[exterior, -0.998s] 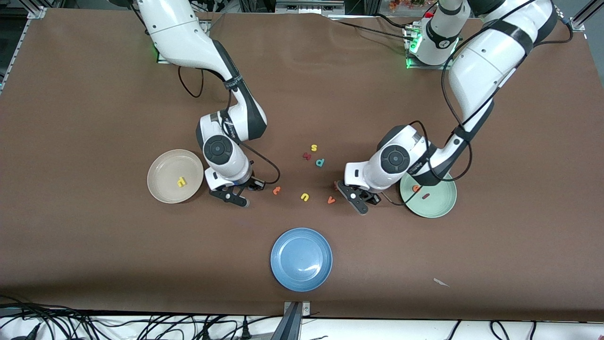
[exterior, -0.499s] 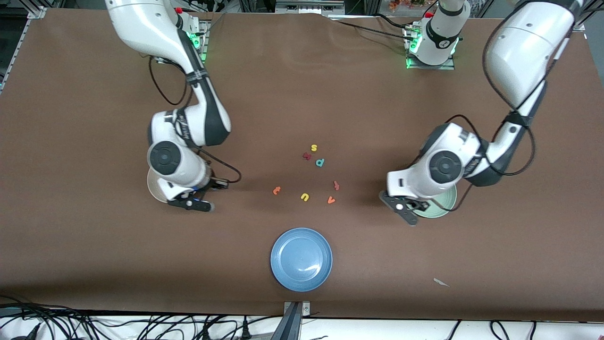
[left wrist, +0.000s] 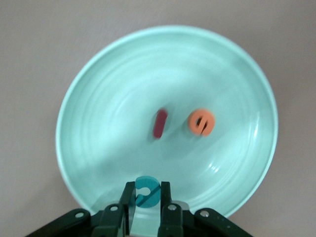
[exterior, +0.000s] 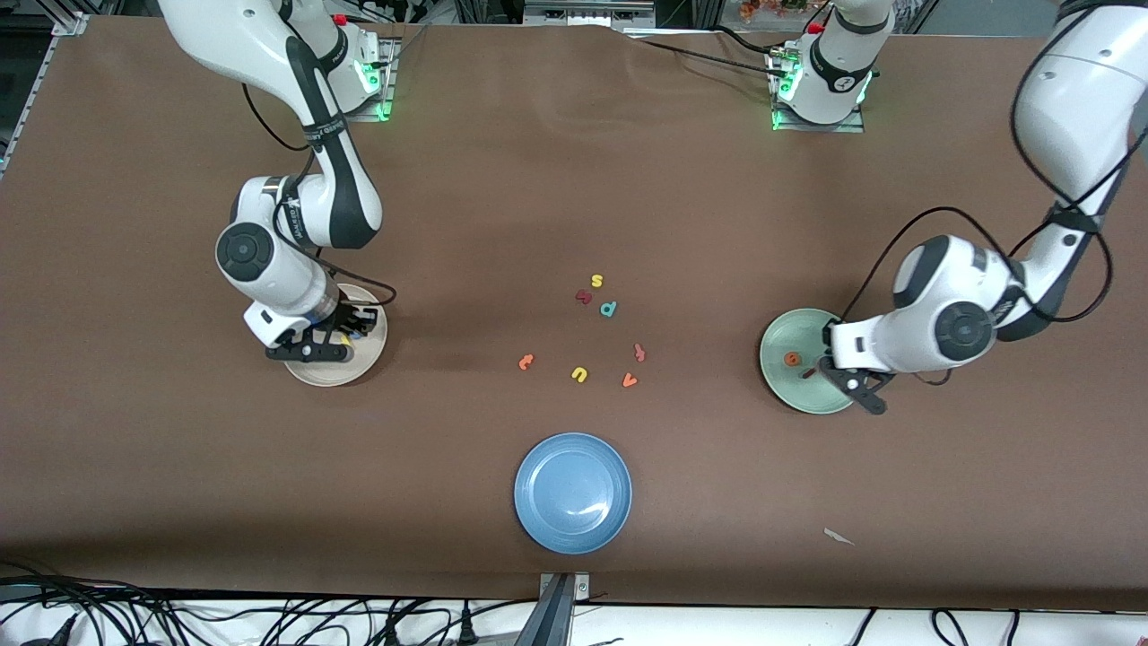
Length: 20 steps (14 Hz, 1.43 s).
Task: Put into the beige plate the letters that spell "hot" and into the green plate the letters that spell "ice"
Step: 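Drop the cyan c on green plate while the right drops o on beige, then retract the left arm to rest while the right gripper reaches orange letter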
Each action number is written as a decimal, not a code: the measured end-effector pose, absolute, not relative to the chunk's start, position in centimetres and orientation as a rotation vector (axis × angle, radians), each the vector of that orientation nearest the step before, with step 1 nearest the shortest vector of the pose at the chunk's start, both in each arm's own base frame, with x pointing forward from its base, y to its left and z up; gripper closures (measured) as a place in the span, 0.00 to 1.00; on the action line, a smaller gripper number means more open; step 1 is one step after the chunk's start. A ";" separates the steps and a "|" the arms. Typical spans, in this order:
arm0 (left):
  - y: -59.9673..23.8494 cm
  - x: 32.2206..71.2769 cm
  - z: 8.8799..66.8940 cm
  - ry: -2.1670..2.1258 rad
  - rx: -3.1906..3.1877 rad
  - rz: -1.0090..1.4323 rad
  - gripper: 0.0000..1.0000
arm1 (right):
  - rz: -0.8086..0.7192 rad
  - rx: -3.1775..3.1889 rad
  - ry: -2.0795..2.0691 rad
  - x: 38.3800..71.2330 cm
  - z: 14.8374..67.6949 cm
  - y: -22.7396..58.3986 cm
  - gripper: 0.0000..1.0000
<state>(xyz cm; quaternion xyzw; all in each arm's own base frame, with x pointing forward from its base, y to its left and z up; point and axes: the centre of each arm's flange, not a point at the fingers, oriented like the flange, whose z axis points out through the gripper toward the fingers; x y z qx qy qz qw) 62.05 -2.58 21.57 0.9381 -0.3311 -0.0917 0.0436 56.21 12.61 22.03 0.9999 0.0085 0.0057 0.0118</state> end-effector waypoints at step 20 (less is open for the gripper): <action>-13.2 63.7 46.1 -0.868 3.032 -0.099 0.00 | 0.047 3.113 -0.903 58.7 21.4 39.4 0.00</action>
